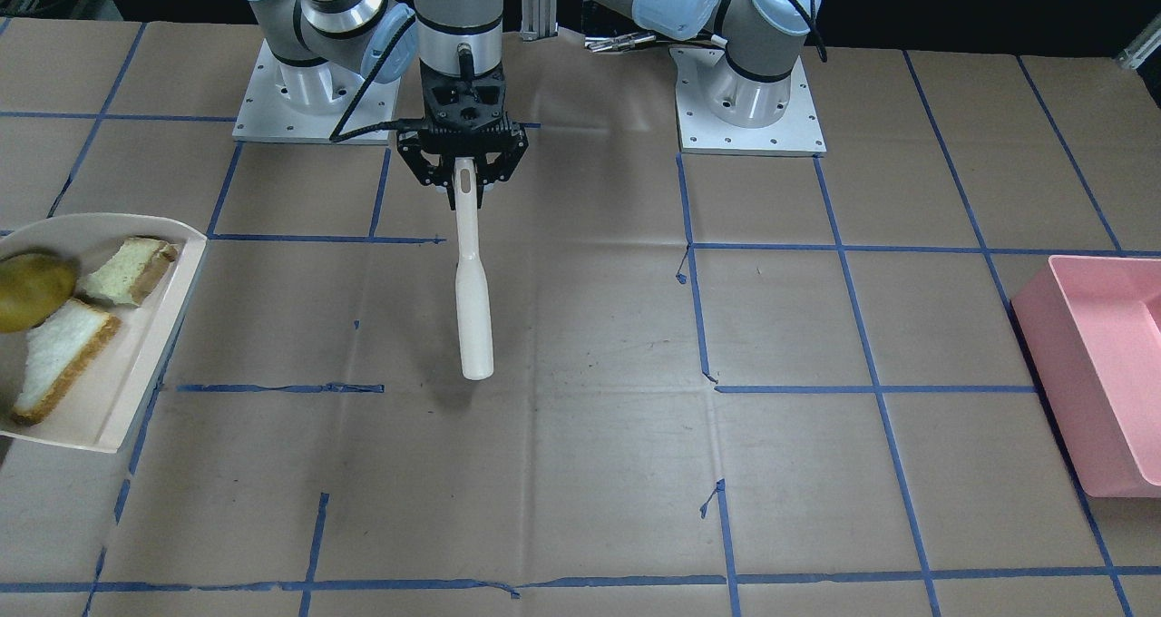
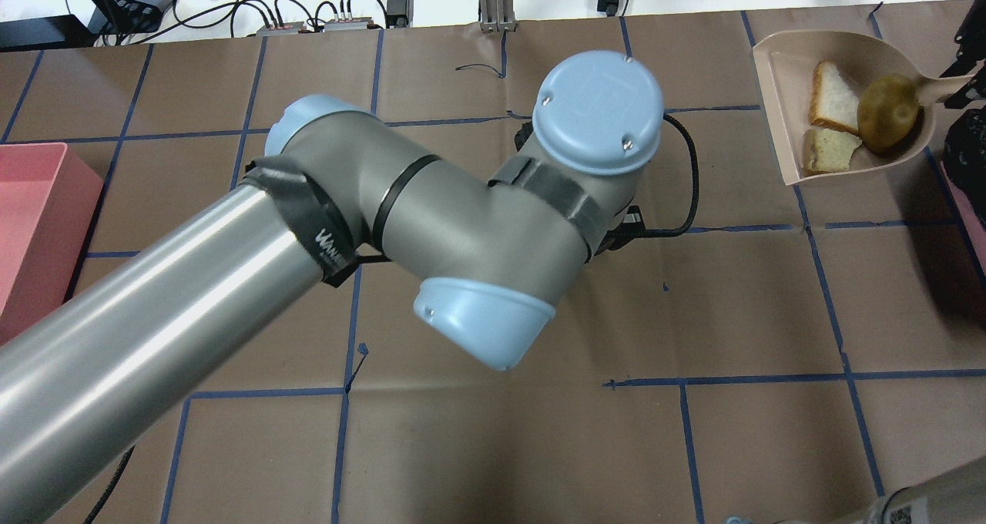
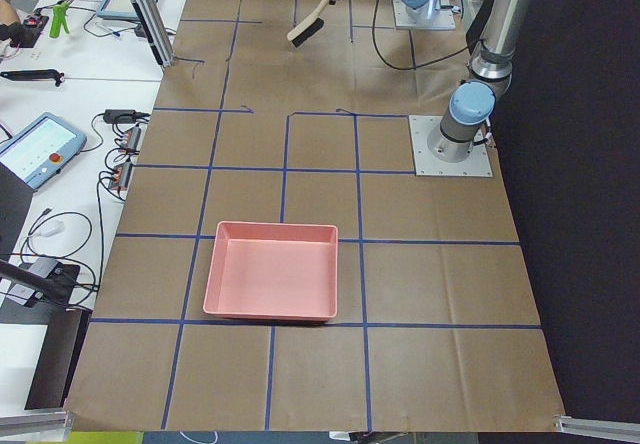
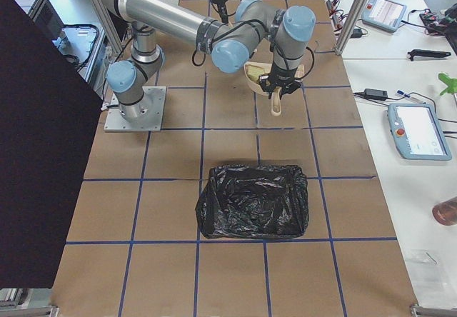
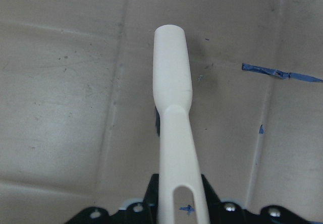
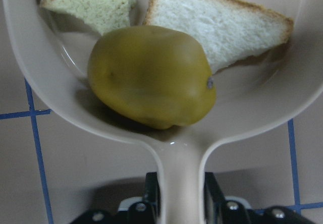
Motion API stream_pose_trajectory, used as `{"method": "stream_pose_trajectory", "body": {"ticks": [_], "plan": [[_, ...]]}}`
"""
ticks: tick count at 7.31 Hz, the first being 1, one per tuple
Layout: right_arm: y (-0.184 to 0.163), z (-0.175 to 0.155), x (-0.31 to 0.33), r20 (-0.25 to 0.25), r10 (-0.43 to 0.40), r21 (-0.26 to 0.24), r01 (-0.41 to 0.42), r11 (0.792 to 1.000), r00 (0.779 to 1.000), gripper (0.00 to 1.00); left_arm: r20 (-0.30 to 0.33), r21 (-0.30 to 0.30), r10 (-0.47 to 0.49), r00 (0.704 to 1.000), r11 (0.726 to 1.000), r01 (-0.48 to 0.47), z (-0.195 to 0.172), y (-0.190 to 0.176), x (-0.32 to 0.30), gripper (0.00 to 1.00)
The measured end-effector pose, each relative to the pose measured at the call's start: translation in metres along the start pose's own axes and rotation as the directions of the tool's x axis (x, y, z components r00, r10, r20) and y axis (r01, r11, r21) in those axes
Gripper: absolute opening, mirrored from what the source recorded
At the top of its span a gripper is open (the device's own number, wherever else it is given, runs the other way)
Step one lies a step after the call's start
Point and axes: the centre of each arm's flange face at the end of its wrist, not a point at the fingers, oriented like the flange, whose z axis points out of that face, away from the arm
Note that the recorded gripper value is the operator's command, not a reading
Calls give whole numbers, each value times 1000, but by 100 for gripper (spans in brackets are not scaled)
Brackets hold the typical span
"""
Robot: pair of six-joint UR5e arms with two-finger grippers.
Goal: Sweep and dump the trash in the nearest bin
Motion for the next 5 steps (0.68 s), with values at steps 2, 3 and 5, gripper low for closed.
{"method": "stream_pose_trajectory", "body": {"ticks": [2, 3, 5], "plan": [[27, -4, -9, -1, 110, 8, -110, 994, 994, 2, -21, 52, -11, 1000, 999, 12, 9, 32, -32, 0], [44, -2, -13, 2, 162, 12, -162, 987, 987, 3, -28, 58, -3, 1000, 998, 5, 14, 50, -41, 0], [72, -4, -20, -6, 219, -4, -219, 976, 976, 3, -50, 57, 30, 998, 998, -27, 25, 99, -44, 0]]}}
